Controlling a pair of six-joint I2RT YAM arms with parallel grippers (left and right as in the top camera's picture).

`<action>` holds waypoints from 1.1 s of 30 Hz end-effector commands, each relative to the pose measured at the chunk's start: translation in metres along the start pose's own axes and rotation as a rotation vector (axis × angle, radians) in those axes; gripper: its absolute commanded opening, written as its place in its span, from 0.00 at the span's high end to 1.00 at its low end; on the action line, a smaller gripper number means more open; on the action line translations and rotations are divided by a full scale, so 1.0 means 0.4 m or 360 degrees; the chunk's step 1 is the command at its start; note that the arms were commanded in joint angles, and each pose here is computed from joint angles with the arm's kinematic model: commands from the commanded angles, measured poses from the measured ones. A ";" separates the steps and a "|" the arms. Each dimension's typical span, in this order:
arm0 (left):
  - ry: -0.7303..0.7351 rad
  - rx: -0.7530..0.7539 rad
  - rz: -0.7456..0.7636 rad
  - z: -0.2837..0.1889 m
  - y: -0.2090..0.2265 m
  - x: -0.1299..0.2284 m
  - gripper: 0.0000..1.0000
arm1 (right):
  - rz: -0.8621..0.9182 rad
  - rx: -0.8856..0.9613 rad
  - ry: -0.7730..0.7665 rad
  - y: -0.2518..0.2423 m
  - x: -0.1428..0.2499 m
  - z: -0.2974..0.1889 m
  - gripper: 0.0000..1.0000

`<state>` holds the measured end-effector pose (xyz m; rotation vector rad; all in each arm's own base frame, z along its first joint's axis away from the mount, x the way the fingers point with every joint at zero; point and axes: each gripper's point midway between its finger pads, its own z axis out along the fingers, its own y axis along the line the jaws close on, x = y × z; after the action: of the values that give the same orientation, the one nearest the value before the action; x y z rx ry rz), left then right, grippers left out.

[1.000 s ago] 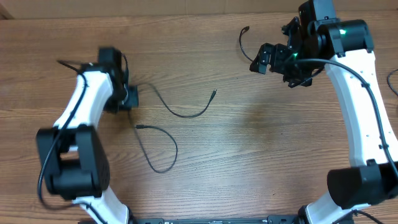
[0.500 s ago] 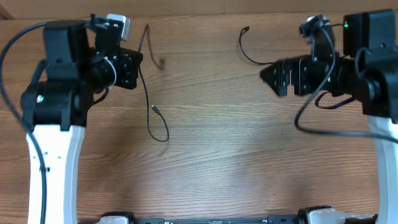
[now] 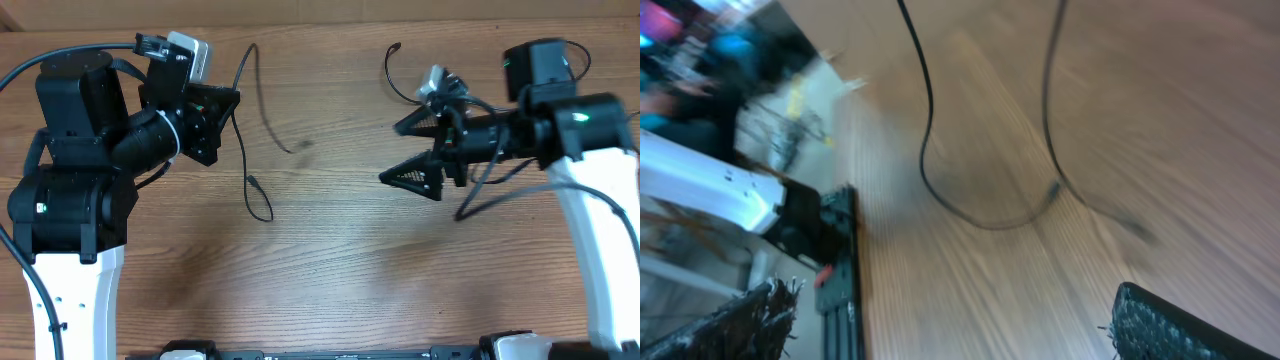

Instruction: Untangle cables

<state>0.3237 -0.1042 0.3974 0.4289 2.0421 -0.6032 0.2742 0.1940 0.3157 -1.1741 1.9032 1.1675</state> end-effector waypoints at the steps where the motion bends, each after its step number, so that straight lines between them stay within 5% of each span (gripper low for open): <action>1: -0.0053 0.0079 -0.0142 -0.009 -0.024 -0.024 0.96 | -0.0055 -0.0330 -0.0186 0.038 0.015 0.067 0.00; 12: -0.0030 0.0362 -0.0117 -0.020 -0.100 -0.016 0.96 | -0.0630 -0.0102 -0.0058 -0.038 0.032 0.242 0.00; 21: -0.0009 0.0555 -0.0016 -0.035 -0.152 0.000 0.96 | -0.0433 0.0115 -0.0240 -0.132 -0.075 0.274 0.00; 33: -0.0042 0.0602 0.0159 -0.039 -0.163 0.001 0.96 | -0.0359 -0.0033 -0.0217 -0.114 -0.046 0.293 0.00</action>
<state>0.2864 -0.1444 0.4115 0.6546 1.9360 -0.9248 0.3356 0.2939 0.2598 -1.2377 1.6457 1.0687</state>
